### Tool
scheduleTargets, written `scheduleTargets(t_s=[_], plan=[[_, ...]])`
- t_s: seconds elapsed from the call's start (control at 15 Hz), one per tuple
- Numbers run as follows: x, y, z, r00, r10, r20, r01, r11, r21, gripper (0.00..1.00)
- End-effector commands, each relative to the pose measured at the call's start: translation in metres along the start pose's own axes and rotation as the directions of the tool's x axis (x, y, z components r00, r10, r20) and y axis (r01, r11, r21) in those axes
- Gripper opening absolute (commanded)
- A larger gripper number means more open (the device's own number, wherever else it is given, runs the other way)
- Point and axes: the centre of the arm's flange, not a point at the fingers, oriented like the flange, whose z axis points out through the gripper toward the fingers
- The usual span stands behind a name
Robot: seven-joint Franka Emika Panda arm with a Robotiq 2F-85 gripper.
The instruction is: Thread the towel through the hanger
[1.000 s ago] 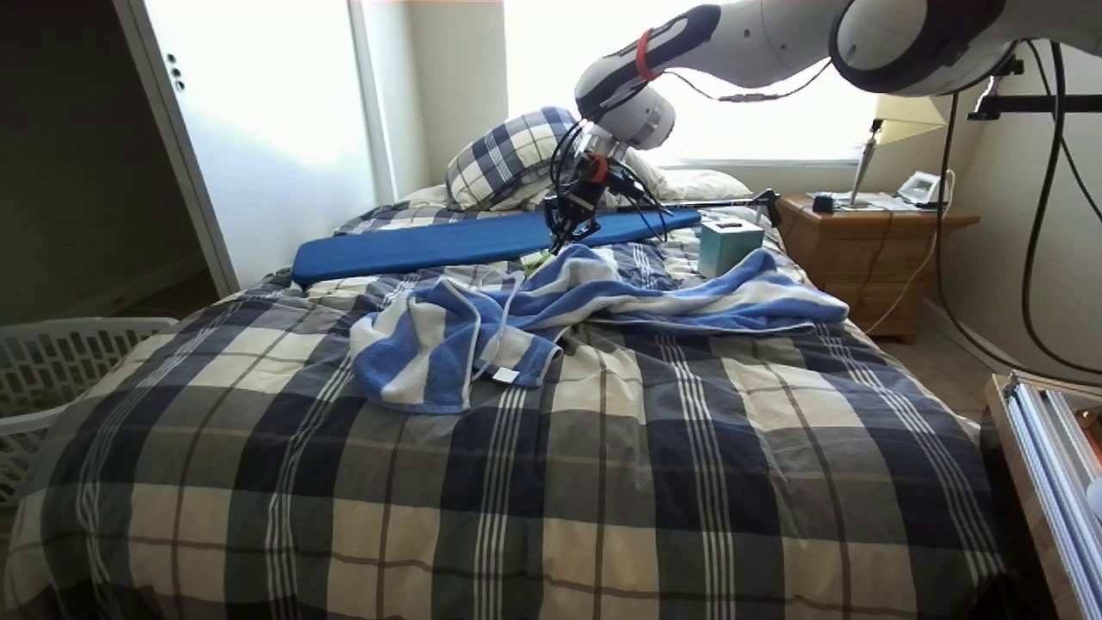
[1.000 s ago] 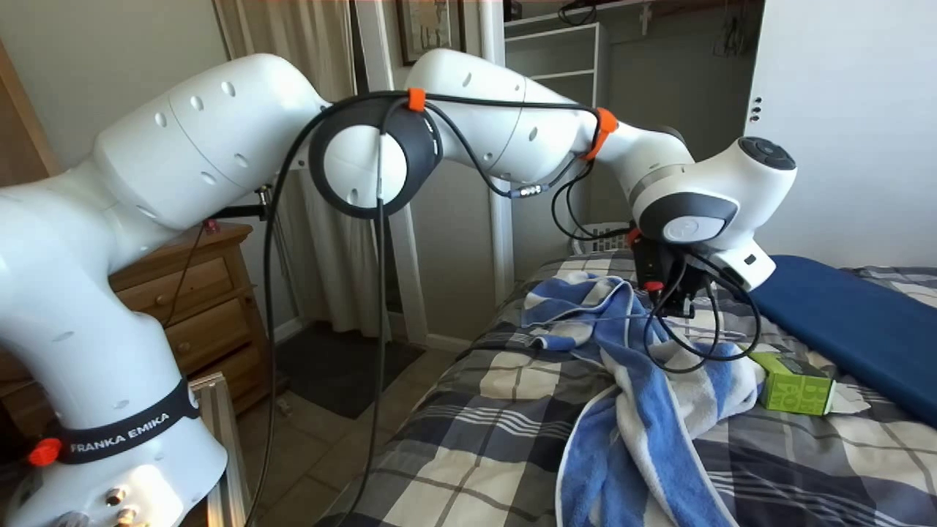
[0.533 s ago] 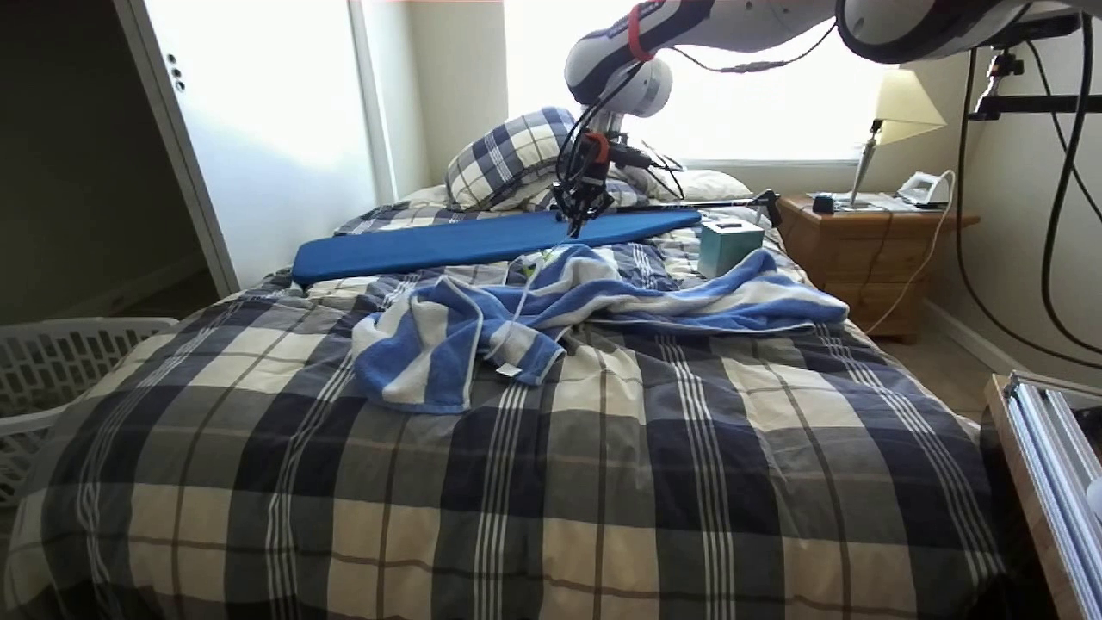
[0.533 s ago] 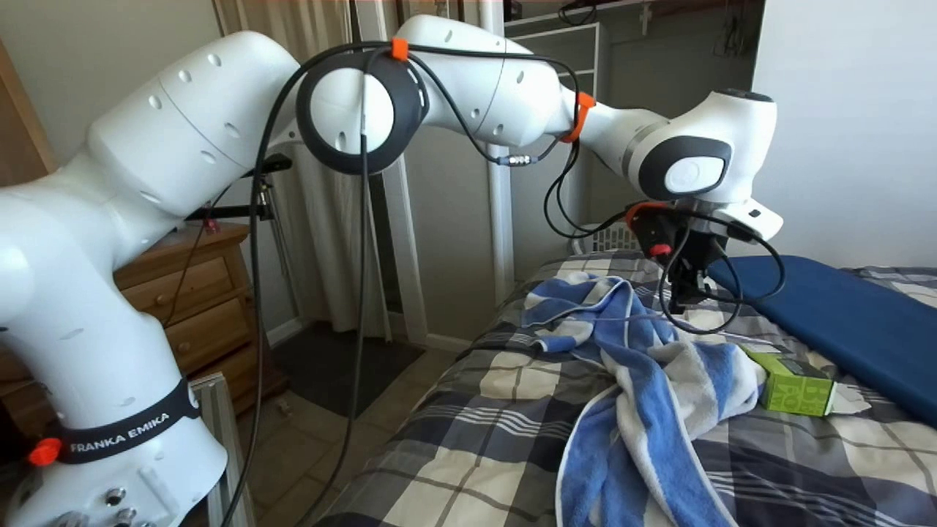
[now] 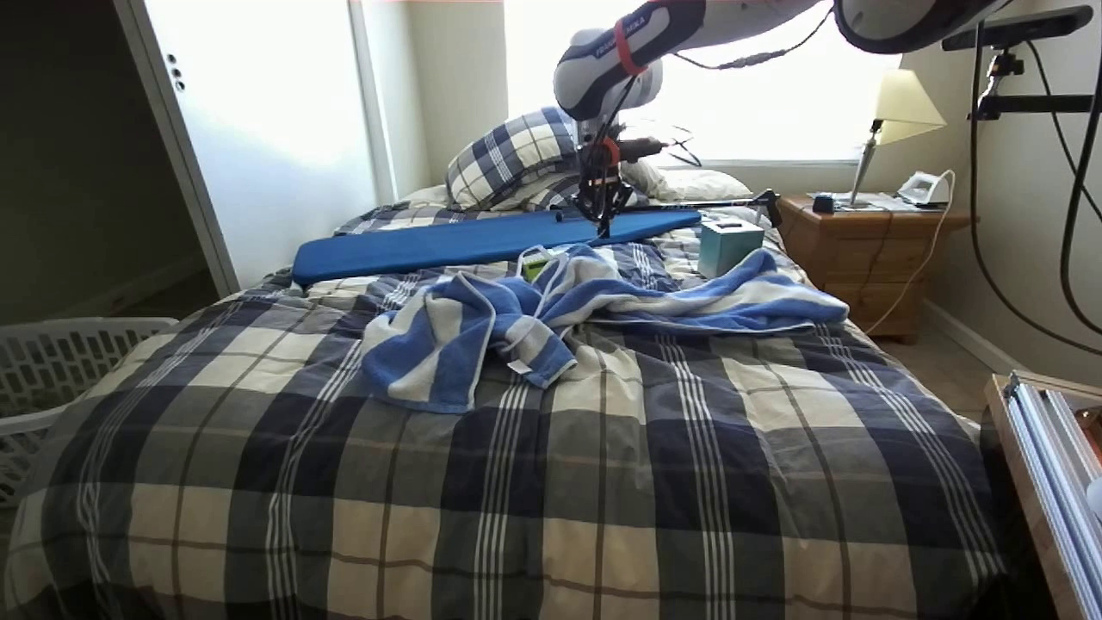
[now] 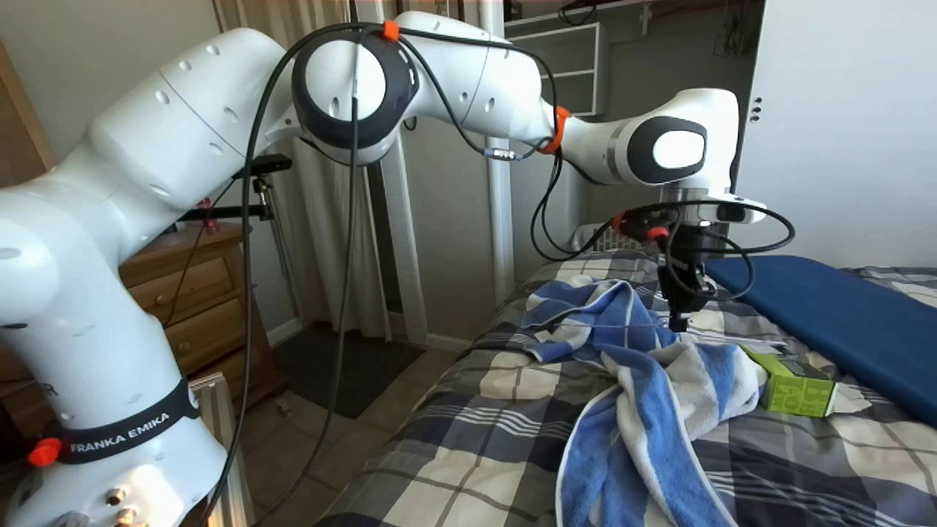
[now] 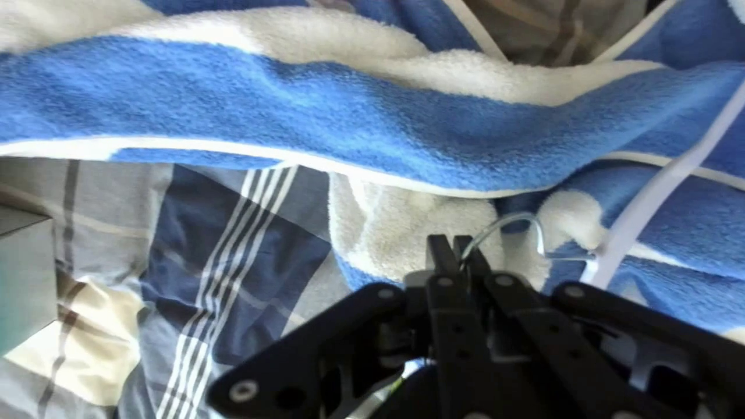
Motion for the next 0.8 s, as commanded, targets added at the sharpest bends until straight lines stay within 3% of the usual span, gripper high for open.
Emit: scheduleTargets(t_s=[0.0,0.2,0.33,0.53,0.73], plan=[[-0.022,0.018,-0.021,0.998,-0.063,0.03,0.065,0.993,-0.094,0.01],[-0.017,0.019,-0.04,0.995,-0.095,-0.038,0.093,0.994,-0.048,0.01],[-0.01,0.007,-0.041,0.988,-0.155,-0.028,0.155,0.988,0.016,0.01],[-0.005,-0.018,-0.037,0.962,-0.271,-0.045,0.274,0.955,0.113,0.01],[-0.012,-0.03,-0.047,0.93,-0.369,-0.005,0.362,0.909,0.209,0.01]])
